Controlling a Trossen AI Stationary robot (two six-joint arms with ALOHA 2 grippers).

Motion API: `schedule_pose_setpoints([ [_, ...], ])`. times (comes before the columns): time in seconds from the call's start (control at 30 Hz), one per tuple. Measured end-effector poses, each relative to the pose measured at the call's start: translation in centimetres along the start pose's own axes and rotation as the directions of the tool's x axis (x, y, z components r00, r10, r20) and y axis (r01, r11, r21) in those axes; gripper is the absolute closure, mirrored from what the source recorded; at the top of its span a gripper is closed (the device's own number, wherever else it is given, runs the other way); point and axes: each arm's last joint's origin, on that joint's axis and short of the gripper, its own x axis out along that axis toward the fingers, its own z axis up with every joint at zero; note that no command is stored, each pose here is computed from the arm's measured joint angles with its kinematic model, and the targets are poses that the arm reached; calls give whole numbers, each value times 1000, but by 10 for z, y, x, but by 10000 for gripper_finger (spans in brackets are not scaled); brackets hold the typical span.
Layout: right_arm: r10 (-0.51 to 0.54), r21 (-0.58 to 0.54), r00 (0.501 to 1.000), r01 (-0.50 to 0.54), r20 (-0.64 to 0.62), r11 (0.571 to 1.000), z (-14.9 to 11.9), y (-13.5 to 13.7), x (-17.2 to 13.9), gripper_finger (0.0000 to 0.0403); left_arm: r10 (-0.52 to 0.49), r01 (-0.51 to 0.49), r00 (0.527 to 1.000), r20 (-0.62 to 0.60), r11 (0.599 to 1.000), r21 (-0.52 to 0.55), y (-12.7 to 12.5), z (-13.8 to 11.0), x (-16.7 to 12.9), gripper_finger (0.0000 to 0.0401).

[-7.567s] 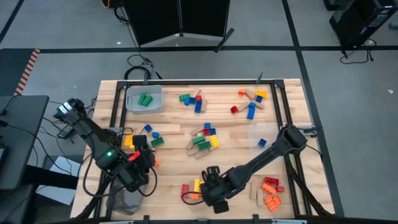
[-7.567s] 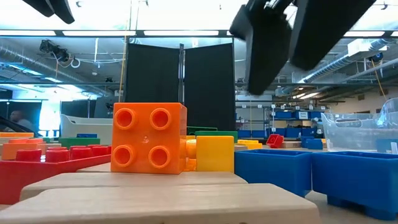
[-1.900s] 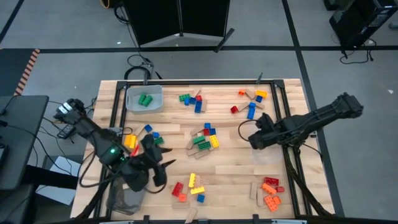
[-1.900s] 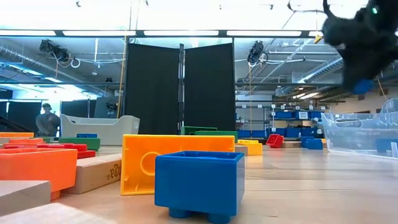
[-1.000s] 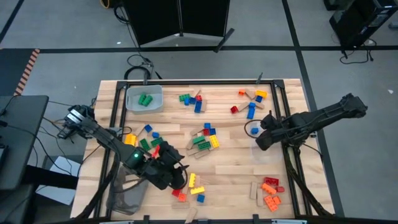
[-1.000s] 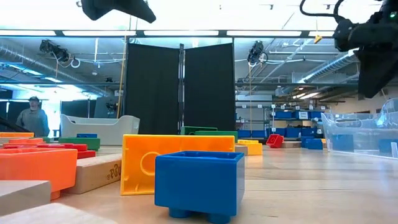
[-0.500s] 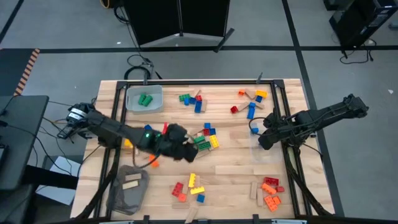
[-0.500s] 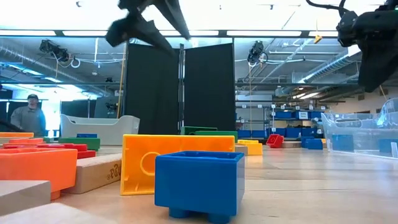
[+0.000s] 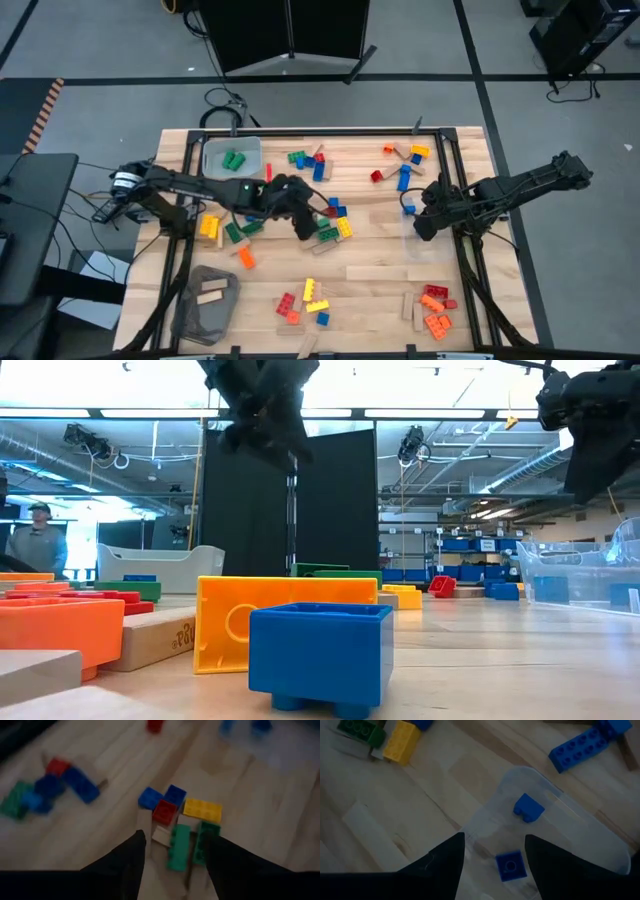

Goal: Sort blocks by size
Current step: Put the large green game piece into the gray bin

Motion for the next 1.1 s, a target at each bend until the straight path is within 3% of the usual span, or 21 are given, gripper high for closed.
schedule_pose_setpoints([
  [0.17, 0, 28, 1000, 0, 4, 1000, 0, 0, 0, 180, -42, 49, 999, -35, 965, 257, -7, -4, 19, 199],
  [0.3, 0, 43, 1000, 0, 4, 999, 0, 0, 0, 180, -57, 95, 992, -114, 924, 370, -12, -14, 41, 199],
  [0.67, -18, 102, 999, 14, 41, 995, 1, 0, 0, 180, -27, 128, 970, -241, 901, 415, -18, -38, 84, 199],
  [1.1, -5, 133, 999, -1, 48, 991, 2, 1, 0, 180, 4, 104, 967, -255, 906, 410, -12, -40, 97, 199],
])
